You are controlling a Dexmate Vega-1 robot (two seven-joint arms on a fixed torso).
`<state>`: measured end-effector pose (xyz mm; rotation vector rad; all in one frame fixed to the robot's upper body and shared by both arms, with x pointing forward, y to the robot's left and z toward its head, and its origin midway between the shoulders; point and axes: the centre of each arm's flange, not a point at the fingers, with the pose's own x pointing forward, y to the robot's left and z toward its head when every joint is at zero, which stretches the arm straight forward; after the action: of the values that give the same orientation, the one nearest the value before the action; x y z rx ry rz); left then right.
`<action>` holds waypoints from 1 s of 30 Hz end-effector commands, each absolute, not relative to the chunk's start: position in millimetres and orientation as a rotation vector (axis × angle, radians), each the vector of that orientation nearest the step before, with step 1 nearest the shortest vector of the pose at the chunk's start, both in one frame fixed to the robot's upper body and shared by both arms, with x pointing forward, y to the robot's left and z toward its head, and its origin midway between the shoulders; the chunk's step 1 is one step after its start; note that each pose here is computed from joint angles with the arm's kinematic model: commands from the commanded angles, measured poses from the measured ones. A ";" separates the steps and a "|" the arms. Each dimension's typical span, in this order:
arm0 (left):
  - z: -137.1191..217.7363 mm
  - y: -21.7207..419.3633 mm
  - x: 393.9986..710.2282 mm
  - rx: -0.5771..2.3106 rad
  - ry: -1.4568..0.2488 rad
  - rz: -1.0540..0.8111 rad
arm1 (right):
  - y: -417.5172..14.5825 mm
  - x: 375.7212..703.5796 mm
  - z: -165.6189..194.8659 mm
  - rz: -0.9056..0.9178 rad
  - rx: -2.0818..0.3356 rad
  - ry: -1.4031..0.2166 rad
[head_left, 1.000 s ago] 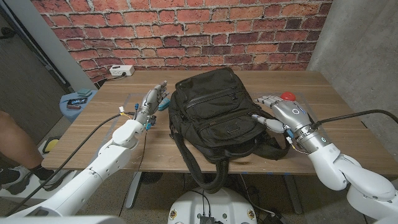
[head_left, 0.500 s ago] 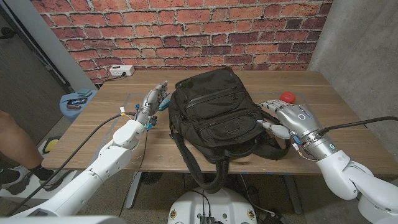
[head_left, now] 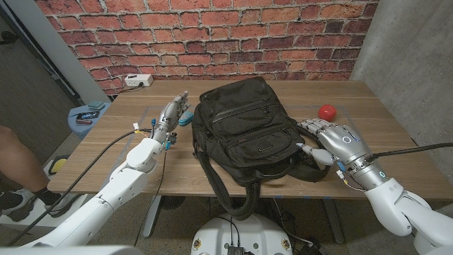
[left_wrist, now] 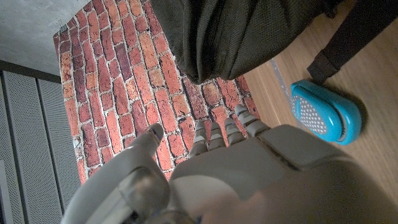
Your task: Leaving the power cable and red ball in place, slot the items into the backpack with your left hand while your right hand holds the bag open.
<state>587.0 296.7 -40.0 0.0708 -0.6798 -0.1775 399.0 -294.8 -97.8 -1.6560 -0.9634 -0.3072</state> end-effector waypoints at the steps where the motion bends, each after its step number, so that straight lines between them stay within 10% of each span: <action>1: -35.9 298.6 579.6 0.088 -0.697 -0.163 | -306.5 399.8 -114.4 -0.322 -1.716 -0.981; 30: -42.6 290.8 564.5 0.075 -0.711 -0.139 | -321.2 410.9 -116.0 -0.302 -1.743 -1.054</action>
<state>569.2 292.1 -37.6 0.0863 -0.7089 -0.1442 406.3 -321.6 -114.1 -1.7478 -1.0272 -0.3116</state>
